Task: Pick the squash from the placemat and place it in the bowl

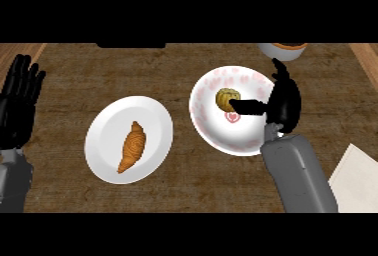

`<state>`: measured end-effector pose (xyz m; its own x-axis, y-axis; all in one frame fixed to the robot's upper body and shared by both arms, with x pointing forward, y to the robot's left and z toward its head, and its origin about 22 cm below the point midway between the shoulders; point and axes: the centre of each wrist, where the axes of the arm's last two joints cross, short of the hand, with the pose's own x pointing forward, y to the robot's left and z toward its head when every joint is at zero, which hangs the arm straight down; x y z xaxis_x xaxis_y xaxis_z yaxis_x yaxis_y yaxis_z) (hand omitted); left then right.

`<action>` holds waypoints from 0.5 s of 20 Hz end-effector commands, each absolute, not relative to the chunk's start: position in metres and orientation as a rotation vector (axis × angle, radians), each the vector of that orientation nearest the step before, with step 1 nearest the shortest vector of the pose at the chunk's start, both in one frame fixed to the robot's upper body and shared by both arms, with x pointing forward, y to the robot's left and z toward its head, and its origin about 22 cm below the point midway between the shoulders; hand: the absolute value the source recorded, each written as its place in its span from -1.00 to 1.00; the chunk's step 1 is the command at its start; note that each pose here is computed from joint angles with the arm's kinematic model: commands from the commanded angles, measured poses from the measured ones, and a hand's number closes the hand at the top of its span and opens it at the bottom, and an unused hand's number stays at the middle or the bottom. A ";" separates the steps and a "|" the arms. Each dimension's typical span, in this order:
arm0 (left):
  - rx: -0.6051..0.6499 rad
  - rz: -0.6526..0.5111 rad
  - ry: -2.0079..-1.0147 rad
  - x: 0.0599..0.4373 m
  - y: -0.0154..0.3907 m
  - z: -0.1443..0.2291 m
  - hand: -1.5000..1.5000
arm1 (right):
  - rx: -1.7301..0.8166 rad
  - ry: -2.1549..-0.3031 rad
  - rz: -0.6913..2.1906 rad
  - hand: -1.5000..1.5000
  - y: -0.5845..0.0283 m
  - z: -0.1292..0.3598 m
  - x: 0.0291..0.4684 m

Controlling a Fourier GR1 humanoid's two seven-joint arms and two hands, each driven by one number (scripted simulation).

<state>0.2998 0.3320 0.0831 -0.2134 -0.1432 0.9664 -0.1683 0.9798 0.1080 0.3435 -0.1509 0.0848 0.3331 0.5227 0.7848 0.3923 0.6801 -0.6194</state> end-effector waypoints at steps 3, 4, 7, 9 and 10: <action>0.228 0.032 -1.781 0.298 0.336 0.097 0.00 | -0.988 -1.431 -0.160 -1.00 -0.165 0.090 0.343; 0.260 0.029 -1.785 0.299 0.340 0.095 0.00 | -1.012 -1.431 -0.204 -1.00 -0.191 0.091 0.338; 0.264 0.050 -1.787 0.294 0.322 0.080 0.00 | -1.030 -1.420 -0.273 -1.00 -0.210 0.090 0.304; 0.263 0.055 -1.789 0.288 0.321 0.064 0.00 | -1.032 -1.404 -0.346 -1.00 -0.239 0.101 0.292; 0.256 0.022 -1.772 0.278 0.343 0.080 0.00 | -1.038 -1.403 -0.387 -1.00 -0.238 0.093 0.277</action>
<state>0.2876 0.3301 0.0779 -0.2048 -0.1490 0.9674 -0.1881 0.9759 0.1105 0.3084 -0.2132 0.0896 0.2233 0.3908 0.8930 0.6951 0.5784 -0.4269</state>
